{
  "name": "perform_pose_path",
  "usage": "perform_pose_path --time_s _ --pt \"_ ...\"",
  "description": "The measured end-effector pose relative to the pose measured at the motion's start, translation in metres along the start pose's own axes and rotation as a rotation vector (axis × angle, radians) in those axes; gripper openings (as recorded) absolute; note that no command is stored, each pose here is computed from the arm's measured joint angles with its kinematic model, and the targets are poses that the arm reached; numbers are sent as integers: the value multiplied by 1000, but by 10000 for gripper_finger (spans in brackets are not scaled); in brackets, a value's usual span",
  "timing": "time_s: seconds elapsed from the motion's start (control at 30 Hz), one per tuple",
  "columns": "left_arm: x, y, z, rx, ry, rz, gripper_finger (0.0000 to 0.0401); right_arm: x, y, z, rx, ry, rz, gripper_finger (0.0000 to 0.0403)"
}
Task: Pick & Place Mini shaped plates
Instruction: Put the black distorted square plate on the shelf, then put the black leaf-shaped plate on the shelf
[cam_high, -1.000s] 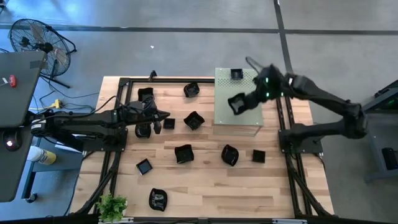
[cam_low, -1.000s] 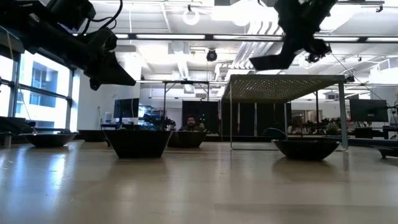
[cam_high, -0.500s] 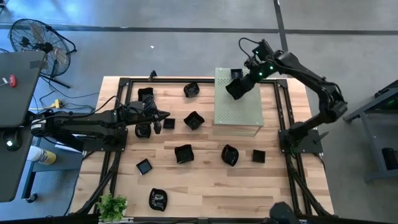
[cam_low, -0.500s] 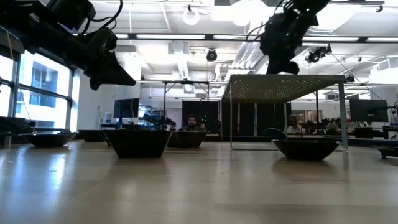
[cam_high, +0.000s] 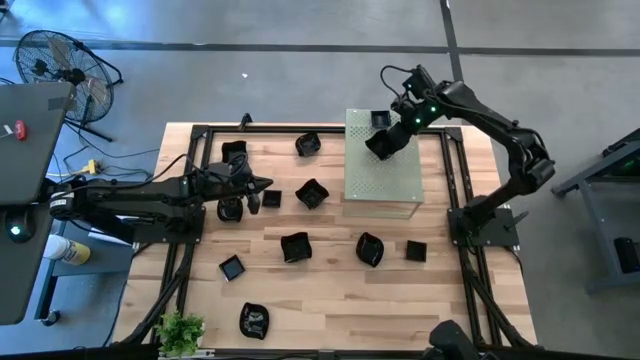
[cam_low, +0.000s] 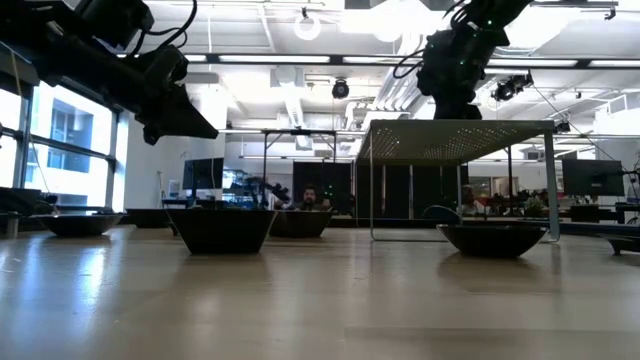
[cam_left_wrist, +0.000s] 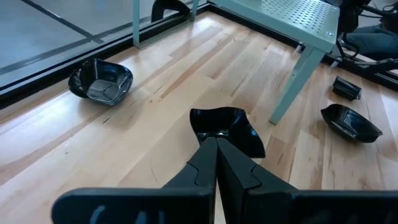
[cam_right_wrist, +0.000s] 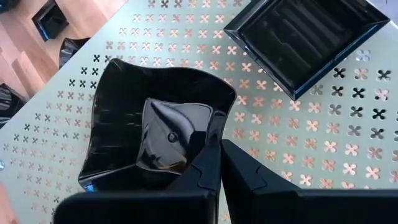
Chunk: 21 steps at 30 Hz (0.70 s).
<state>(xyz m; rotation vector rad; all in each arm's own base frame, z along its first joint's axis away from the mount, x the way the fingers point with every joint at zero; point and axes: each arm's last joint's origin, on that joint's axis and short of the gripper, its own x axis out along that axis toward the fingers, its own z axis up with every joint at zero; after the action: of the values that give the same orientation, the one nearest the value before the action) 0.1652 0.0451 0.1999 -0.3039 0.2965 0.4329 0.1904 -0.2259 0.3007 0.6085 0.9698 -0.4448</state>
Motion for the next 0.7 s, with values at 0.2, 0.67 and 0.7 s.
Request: perform_pose_path --time_s 0.2,0.67,0.7 --pt "0 0 0 -3 0 0 1 0 -1 1 -9 -7 -35 39" --pt "-6 -5 21 -65 83 59 1 -74 49 -30 -84 -218 -67 61" --pt "-8 -5 25 -68 99 74 1 -79 57 -34 -96 -238 -56 47"
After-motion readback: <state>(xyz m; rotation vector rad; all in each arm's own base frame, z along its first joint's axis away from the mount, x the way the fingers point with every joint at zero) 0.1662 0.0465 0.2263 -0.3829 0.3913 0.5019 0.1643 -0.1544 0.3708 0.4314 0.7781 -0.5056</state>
